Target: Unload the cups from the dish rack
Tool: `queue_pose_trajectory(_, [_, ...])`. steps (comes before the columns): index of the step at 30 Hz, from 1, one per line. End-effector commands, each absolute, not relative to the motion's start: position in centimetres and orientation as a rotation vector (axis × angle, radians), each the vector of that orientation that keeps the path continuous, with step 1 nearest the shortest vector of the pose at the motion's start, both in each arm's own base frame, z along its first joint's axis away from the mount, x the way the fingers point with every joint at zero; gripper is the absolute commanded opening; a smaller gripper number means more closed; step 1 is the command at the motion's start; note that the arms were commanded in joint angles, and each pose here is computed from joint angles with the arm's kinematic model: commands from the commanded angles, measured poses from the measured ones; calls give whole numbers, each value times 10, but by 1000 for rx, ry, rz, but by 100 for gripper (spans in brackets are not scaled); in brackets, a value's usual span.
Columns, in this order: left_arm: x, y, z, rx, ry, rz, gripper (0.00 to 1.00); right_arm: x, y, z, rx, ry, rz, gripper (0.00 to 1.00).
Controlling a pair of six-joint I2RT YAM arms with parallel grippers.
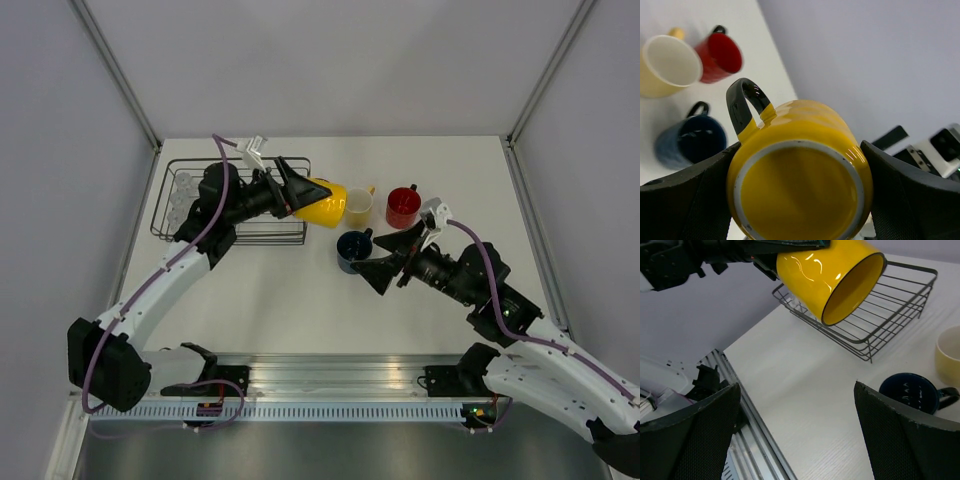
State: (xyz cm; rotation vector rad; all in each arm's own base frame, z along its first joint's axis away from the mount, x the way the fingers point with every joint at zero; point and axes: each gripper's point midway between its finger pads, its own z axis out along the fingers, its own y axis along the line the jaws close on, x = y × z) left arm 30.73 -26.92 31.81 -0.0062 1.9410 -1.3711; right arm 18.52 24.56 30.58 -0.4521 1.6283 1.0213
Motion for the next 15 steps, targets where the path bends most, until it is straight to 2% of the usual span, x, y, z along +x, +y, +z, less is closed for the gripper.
queue_pose_trajectory(1, [256,-280,395,175,1647,-1692,2,163,259,350,-531,1420,1189,97])
queue_pose_trajectory(7, [217,-293,402,234,1560,-1906,2,152,268,362,-579,1347,1271,95])
queue_pose_trajectory(15, [181,-313,414,253,1455,-1985,2,145,277,378,-607,1260,1358,84])
